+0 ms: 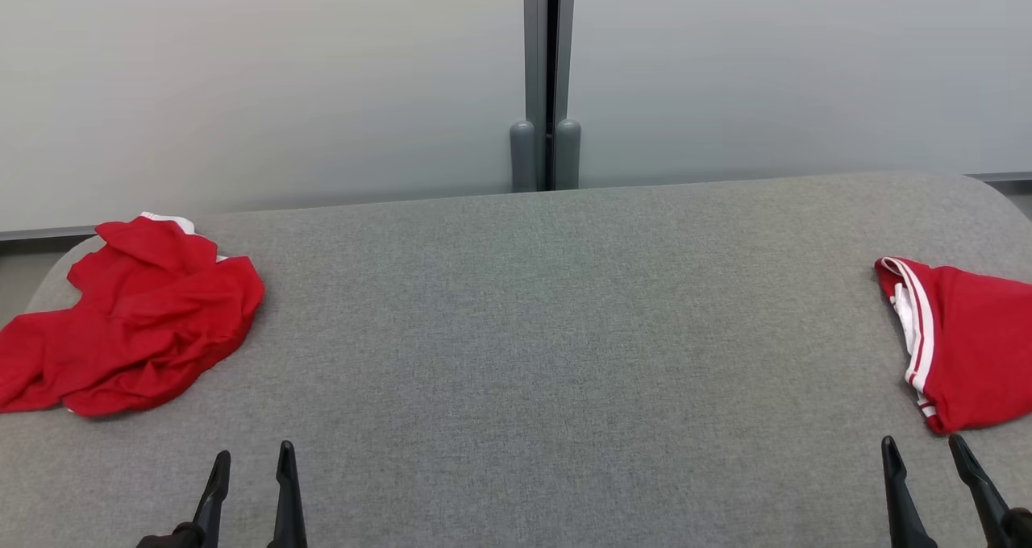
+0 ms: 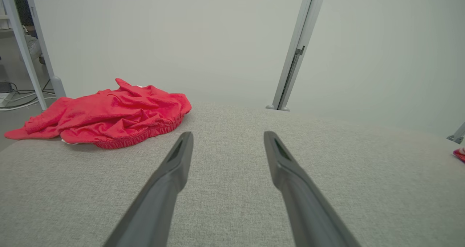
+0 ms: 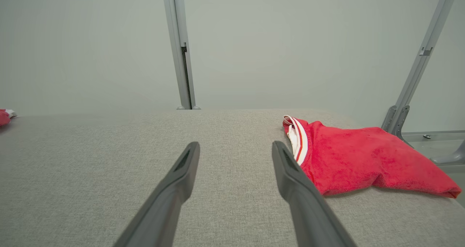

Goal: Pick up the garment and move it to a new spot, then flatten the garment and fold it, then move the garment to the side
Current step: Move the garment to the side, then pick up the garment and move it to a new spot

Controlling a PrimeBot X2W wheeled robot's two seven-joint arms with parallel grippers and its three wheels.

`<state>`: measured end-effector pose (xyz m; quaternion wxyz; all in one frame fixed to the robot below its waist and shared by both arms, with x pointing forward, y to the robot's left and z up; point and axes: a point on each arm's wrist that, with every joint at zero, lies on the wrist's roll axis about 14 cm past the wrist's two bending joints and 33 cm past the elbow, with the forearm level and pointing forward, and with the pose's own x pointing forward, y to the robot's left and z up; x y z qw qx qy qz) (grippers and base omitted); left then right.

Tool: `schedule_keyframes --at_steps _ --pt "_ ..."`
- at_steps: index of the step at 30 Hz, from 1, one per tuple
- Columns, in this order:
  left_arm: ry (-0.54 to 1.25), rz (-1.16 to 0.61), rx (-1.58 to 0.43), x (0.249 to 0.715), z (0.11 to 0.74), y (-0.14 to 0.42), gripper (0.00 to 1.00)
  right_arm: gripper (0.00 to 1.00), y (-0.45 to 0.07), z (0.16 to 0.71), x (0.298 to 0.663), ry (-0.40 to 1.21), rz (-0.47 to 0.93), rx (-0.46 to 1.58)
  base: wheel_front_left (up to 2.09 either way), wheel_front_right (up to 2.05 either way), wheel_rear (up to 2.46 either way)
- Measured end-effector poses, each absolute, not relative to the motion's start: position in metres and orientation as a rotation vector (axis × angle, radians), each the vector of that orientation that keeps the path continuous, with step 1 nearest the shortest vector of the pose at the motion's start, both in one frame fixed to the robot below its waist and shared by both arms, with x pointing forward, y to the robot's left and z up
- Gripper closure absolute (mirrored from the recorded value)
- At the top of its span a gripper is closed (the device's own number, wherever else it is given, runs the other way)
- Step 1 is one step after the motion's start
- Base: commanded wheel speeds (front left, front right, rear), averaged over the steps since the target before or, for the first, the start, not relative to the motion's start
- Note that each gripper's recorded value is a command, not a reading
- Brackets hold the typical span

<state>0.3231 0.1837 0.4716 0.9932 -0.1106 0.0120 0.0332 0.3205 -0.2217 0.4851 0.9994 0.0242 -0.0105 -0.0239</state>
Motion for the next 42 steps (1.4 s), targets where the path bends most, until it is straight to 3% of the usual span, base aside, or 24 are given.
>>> schedule_keyframes --at_steps 14,24,28,32,36,42 --pt "-0.010 0.125 -0.230 0.308 0.479 0.200 0.00 0.00 -0.188 0.482 0.329 -0.010 0.050 0.055 0.00 0.00 0.00" --pt "-0.043 0.353 -0.217 0.257 0.482 0.254 0.00 0.00 -0.074 0.493 0.364 -0.026 0.398 0.090 0.00 0.00 0.00" --pt "-0.045 0.404 -0.227 0.250 0.482 0.265 0.00 0.00 -0.058 0.490 0.374 -0.017 0.454 0.086 0.00 0.00 0.00" --pt "-0.059 0.384 -0.240 0.274 0.489 0.264 0.00 0.00 -0.057 0.484 0.387 -0.004 0.473 0.078 0.00 0.00 0.00" --pt "-0.022 0.325 -0.217 0.348 0.488 0.258 0.00 0.00 -0.055 0.467 0.418 0.016 0.531 0.045 0.00 0.00 0.00" --pt "0.197 0.325 -0.198 0.447 0.453 0.273 0.00 0.00 -0.073 0.423 0.451 0.093 0.529 0.038 0.00 0.00 0.00"
